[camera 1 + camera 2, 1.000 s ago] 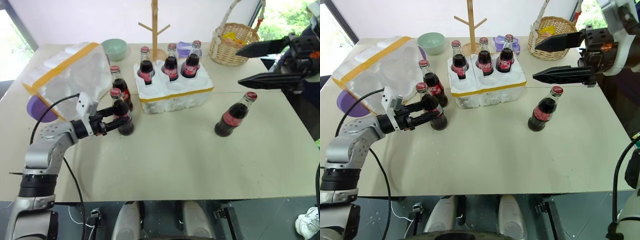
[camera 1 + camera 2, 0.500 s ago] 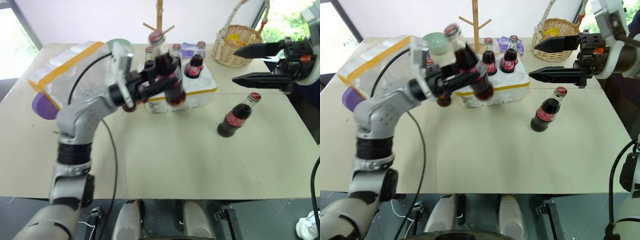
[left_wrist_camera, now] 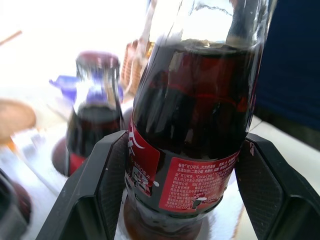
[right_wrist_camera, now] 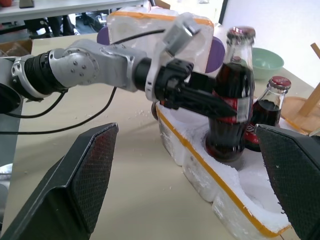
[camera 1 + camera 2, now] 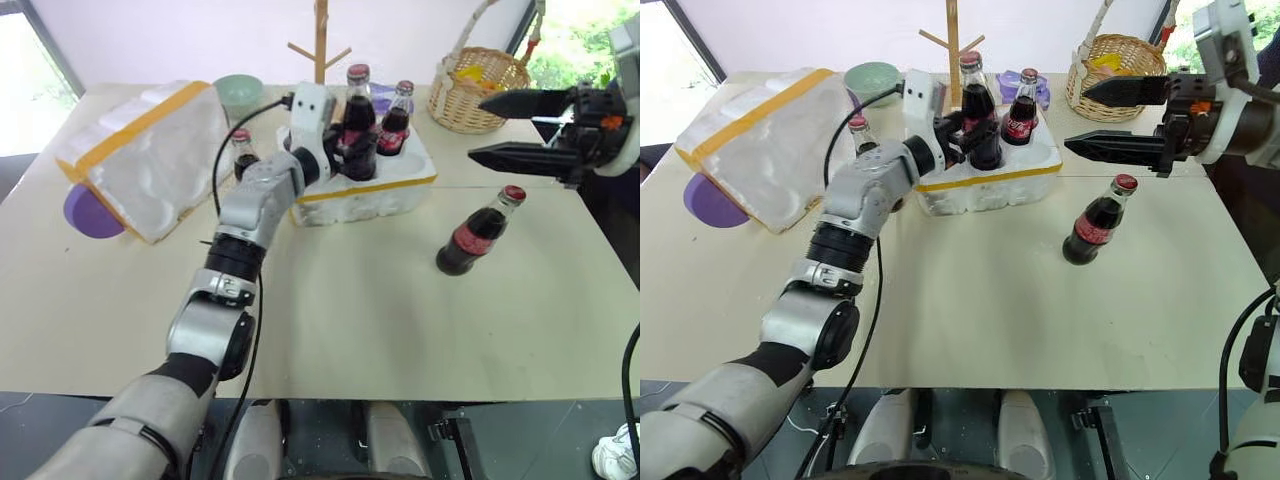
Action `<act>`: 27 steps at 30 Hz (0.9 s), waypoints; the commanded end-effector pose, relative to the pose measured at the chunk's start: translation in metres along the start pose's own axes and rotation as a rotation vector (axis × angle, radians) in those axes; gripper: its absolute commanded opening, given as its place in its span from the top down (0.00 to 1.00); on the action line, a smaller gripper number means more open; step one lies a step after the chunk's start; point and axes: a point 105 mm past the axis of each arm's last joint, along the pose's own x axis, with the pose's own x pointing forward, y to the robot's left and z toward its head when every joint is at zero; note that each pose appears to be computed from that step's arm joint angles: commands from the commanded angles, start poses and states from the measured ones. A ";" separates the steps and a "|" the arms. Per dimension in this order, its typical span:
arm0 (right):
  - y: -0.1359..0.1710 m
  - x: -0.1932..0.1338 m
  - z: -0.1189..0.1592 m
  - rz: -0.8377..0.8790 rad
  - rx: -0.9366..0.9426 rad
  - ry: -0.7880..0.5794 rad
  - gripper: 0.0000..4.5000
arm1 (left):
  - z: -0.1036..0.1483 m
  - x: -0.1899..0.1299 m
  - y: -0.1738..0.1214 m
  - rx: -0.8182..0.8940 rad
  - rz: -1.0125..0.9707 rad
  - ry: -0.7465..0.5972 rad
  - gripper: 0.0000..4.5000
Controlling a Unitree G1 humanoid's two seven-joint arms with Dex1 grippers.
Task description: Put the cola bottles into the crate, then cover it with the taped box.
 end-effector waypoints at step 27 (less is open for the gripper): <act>-0.012 -0.008 -0.019 -0.074 -0.069 0.111 0.00 | 0.034 -0.173 0.011 0.054 -0.221 -0.054 0.01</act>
